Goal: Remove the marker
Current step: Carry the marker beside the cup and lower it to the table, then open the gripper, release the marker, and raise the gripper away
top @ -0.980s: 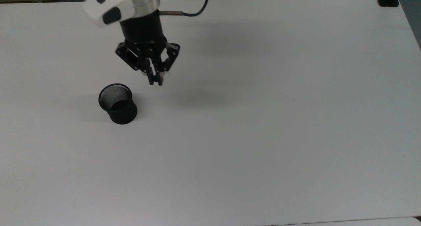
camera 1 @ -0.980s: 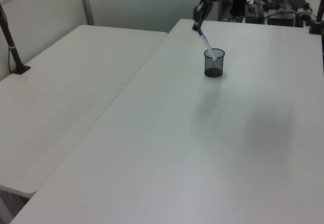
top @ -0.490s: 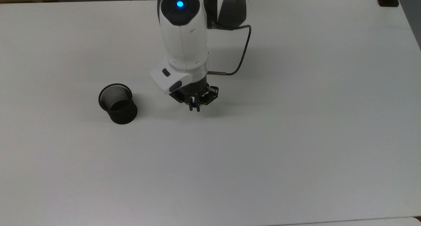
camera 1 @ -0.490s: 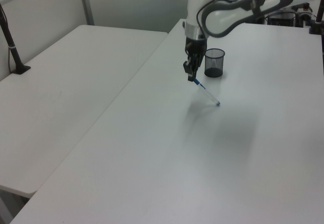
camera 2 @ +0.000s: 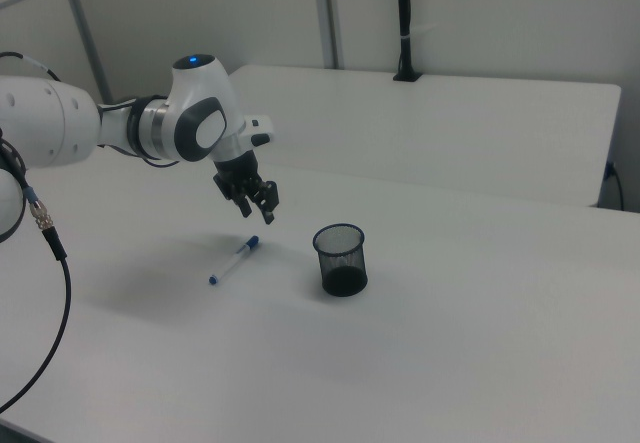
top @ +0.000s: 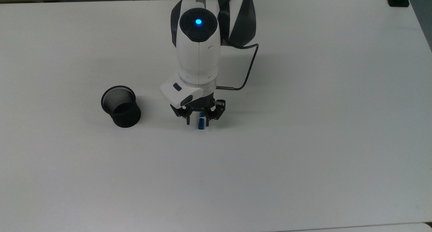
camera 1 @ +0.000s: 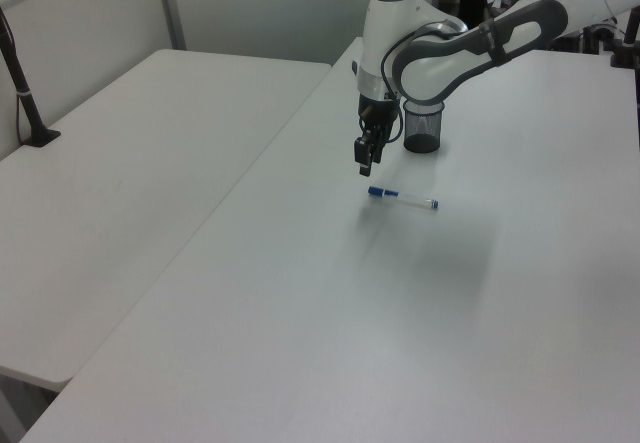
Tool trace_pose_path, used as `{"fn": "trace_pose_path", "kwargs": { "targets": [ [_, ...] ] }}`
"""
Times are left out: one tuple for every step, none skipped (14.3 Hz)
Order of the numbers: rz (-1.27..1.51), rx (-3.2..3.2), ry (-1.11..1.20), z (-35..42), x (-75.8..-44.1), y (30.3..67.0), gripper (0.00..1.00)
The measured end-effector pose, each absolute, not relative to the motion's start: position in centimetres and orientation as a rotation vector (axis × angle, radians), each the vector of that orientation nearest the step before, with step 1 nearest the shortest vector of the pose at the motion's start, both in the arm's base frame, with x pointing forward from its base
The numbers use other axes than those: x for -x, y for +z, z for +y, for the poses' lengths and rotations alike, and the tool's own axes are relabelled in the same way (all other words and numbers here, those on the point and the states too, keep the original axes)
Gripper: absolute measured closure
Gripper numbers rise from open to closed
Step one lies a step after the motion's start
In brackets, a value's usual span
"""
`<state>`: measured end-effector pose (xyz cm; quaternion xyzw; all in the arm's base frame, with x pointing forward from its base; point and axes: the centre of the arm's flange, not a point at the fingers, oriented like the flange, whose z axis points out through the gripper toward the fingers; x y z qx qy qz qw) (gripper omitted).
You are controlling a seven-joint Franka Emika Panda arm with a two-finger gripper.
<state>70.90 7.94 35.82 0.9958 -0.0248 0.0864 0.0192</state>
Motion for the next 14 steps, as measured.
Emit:
{"fn": "trace_pose_path", "kwargs": {
  "targets": [
    [-0.107,-3.085,0.302,7.8,-71.2,35.8,0.33],
    [-0.132,-3.078,0.326,7.7,-71.3,35.8,0.23],
    [-0.16,-3.073,0.346,7.7,-71.5,35.9,0.1],
    [-0.172,-3.073,0.368,7.6,-71.6,36.6,0.0],
    [-0.189,-3.076,0.375,7.5,-71.5,38.0,0.0],
    [-0.204,-3.081,0.339,7.2,-71.0,39.1,0.0],
    [-0.221,-3.087,0.273,6.7,-70.2,40.7,0.0],
    [-0.24,-3.095,0.213,5.9,-69.2,42.7,0.0],
    [-0.26,-3.105,0.157,5.1,-68.0,44.9,0.0],
    [-0.271,-3.117,0.107,4.2,-66.7,47.2,0.0],
    [-0.266,-3.131,0.055,3.5,-65.2,49.3,0.0],
    [-0.246,-3.146,0.012,2.9,-63.7,51.0,0.0],
    [-0.223,-3.164,-0.025,2.2,-61.6,52.9,0.0],
    [-0.217,-3.173,-0.039,1.8,-60.0,53.9,0.0]
  ]
}}
